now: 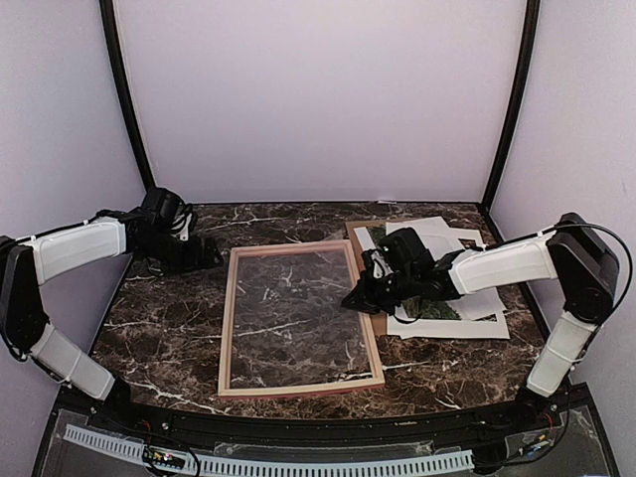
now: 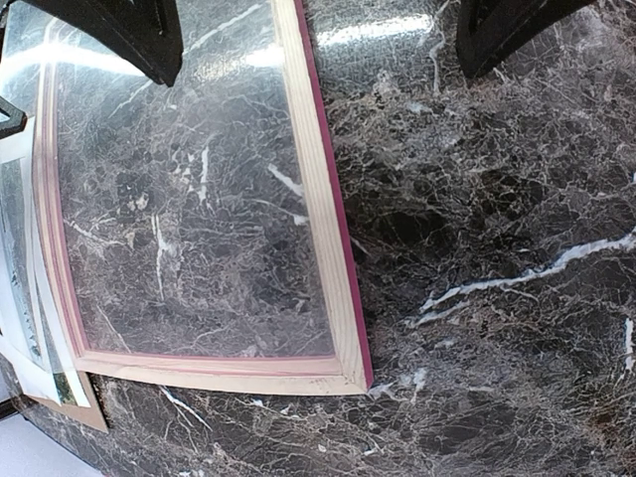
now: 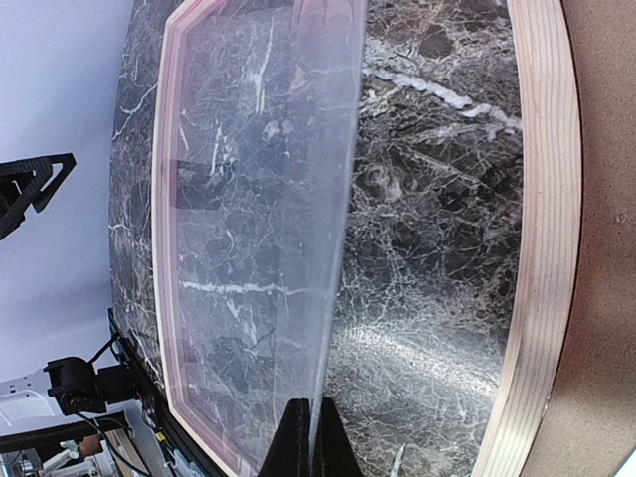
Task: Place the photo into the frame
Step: Place the glass panel at the frame body.
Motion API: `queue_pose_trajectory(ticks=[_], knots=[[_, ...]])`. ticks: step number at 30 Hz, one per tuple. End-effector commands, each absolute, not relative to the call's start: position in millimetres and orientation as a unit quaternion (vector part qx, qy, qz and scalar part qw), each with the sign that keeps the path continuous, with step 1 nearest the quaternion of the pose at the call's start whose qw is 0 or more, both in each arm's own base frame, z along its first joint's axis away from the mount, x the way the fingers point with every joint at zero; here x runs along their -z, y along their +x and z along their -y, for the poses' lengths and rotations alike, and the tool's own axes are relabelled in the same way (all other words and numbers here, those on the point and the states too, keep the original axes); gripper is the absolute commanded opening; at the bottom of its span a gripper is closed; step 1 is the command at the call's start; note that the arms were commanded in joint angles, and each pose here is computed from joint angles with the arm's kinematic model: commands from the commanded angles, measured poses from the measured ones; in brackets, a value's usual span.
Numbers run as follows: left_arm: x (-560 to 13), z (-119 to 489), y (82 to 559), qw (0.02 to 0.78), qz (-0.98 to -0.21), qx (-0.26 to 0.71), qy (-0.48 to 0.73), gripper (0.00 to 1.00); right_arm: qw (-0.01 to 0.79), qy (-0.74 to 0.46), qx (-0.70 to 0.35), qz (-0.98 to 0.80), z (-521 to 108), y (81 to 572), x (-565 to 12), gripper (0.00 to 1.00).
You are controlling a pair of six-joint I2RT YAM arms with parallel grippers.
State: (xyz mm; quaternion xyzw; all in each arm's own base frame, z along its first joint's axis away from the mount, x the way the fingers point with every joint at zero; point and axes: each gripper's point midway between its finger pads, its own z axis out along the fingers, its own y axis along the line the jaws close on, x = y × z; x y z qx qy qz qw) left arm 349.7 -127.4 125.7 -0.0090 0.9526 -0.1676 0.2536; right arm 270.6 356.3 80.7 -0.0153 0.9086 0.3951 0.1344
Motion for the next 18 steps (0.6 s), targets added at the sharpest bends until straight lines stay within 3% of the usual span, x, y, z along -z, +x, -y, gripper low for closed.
queue_pose_trajectory(ticks=[1,18], knots=[[-123.3,129.2,346.4,0.248,-0.954,0.166,-0.004,0.99,0.159,-0.030,-0.409,-0.898,-361.3,272.1,-103.6,0.00],[-121.4,130.8,346.2,0.245,-0.955,0.167,-0.001,0.99,0.155,-0.032,-0.414,-0.896,-368.2,269.1,-100.4,0.00]])
